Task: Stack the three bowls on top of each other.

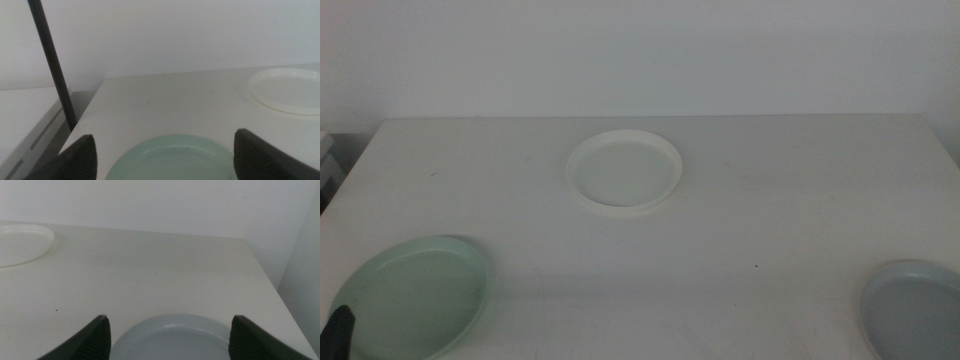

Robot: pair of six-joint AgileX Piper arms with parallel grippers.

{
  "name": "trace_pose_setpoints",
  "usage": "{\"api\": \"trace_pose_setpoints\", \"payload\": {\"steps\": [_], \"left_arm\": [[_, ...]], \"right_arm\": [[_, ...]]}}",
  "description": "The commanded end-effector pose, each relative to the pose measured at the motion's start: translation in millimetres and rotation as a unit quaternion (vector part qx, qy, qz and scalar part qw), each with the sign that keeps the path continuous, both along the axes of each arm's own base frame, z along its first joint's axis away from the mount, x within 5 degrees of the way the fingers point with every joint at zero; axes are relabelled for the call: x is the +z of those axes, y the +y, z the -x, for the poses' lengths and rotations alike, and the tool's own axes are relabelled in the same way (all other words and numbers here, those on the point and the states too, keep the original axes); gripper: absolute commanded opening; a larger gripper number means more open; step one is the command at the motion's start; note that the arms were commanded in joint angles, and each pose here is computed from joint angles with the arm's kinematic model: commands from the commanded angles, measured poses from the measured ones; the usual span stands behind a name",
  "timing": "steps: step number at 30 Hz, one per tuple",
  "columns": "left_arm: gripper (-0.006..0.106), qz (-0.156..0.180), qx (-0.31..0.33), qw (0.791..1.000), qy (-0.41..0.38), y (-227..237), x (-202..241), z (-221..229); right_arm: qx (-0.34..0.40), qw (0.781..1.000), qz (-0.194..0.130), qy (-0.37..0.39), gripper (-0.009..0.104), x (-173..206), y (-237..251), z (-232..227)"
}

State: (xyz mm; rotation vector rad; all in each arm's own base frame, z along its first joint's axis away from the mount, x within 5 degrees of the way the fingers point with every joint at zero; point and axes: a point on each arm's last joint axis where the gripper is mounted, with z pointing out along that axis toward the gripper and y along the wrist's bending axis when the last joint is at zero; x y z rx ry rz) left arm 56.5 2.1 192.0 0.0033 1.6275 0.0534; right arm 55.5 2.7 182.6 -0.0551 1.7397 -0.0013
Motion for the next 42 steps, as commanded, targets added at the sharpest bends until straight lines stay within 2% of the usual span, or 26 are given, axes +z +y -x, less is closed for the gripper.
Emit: {"api": "trace_pose_setpoints", "payload": {"steps": [1,8,13,20,27,32,42], "left_arm": [[0.105,0.014,-0.004,0.999,-0.051,-1,10,1],[0.105,0.02,-0.003,0.998,-0.055,-1,59,2],[0.105,0.022,0.001,1.0,0.007,0,98,4],[0.105,0.045,-0.006,0.997,0.066,-2,164,-2],[0.105,0.06,-0.012,0.986,0.154,-4,201,-26],[0.105,0.069,-0.016,0.975,0.21,-5,211,-54],[0.105,0.07,-0.011,0.955,0.288,-3,191,-100]], "right_arm": [[-0.007,0.999,0.007,-0.053,0.06,10,-1,1],[-0.007,0.999,0.007,-0.053,0.06,10,-1,1],[-0.007,0.999,0.007,-0.053,0.06,10,-1,1],[-0.007,0.999,0.007,-0.053,0.06,10,-1,1],[-0.007,0.999,0.007,-0.053,0.06,10,-1,1],[-0.007,0.999,0.007,-0.053,0.06,10,-1,1],[-0.007,0.999,0.007,-0.053,0.06,10,-1,1]]}}
